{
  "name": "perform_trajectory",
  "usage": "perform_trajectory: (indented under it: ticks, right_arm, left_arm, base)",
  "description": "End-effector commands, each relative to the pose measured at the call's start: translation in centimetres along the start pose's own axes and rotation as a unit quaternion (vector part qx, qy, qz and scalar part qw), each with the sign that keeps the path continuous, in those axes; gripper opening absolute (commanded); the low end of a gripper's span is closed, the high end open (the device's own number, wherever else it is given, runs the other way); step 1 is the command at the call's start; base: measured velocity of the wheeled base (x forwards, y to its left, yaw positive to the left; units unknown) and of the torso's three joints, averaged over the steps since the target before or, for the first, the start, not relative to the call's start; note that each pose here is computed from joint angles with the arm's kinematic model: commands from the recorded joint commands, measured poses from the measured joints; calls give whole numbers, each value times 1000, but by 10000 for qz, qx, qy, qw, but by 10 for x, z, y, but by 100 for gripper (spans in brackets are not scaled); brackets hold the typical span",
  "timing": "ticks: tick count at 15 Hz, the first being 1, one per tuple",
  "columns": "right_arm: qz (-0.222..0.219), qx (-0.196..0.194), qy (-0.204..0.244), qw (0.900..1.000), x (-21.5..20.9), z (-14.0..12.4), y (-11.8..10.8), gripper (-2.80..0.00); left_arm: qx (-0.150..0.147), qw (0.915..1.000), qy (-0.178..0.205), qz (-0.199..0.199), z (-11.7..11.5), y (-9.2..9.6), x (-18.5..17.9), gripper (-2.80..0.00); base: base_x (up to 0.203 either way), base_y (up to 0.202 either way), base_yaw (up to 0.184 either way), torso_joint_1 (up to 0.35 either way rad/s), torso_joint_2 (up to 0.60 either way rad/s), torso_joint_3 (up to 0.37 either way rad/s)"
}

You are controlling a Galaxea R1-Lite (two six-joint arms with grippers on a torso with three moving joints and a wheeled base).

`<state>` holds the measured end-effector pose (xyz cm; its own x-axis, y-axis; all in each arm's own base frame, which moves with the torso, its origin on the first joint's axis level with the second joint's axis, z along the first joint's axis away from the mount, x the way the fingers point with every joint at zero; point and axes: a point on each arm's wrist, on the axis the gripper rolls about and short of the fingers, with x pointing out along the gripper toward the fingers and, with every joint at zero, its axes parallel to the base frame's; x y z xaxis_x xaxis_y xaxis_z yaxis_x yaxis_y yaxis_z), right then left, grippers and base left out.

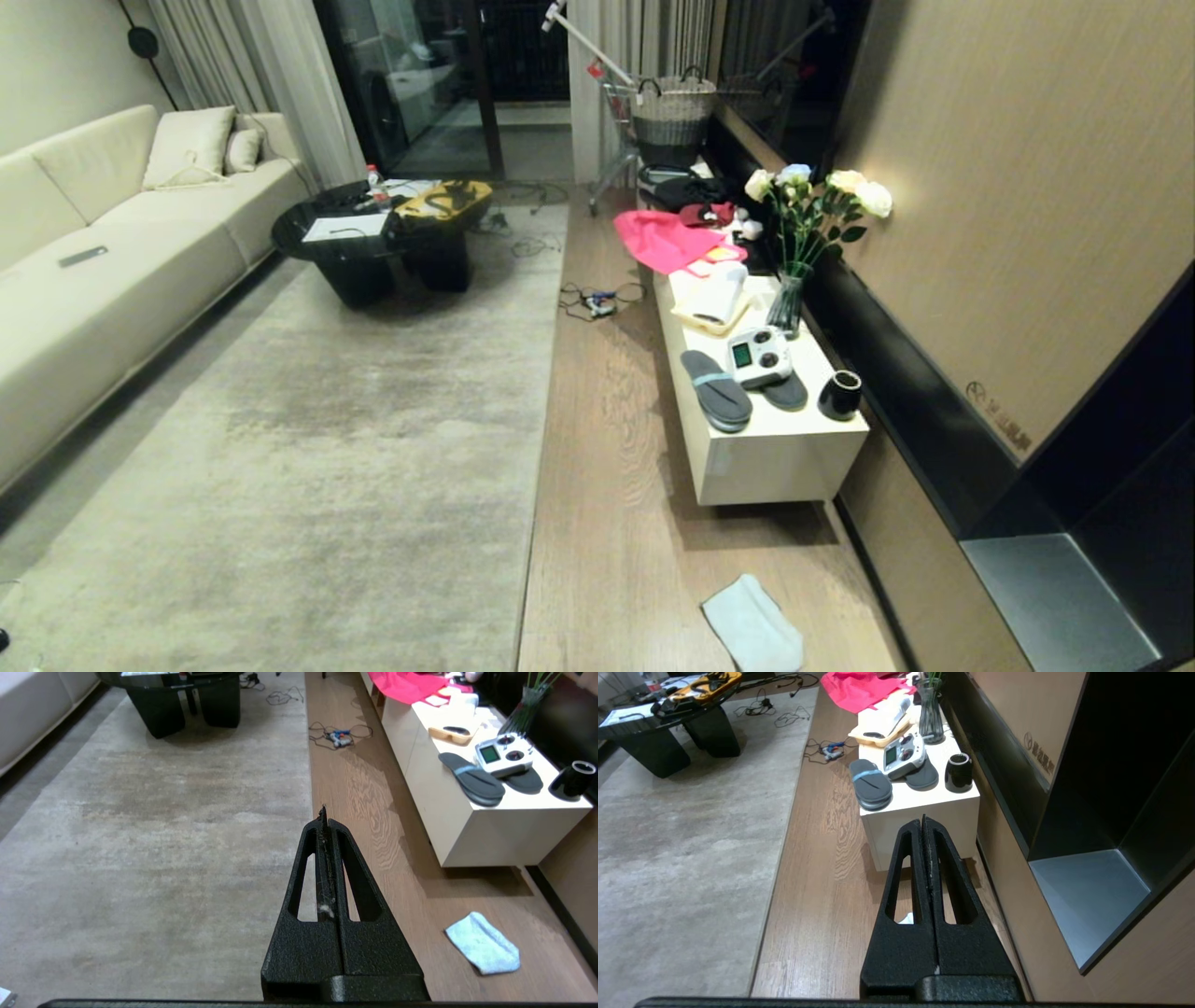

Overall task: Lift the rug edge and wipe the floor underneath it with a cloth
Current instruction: Pick up the rag

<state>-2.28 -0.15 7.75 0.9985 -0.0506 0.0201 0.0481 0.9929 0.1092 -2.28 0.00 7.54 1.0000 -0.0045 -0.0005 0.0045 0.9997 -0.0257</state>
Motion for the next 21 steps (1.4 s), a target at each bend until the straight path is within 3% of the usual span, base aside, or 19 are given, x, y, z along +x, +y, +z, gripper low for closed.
perform_trajectory:
  ticks: [1,11,21]
  right_arm:
    - [-1,3,8,10000,0,0,0,-280]
    - [-1,3,8,10000,0,0,0,-280]
    - [-1,10,8,10000,0,0,0,-280]
  left_arm:
    - [-2,10000,5,0,0,0,0,-280]
    - [-2,10000,5,-1,0,0,0,-280]
    - [-2,10000,5,-1,0,0,0,-280]
  base:
    - [0,0,0,-169,442,280]
    - [0,0,0,-173,531,354]
    - [0,0,0,-83,467,384]
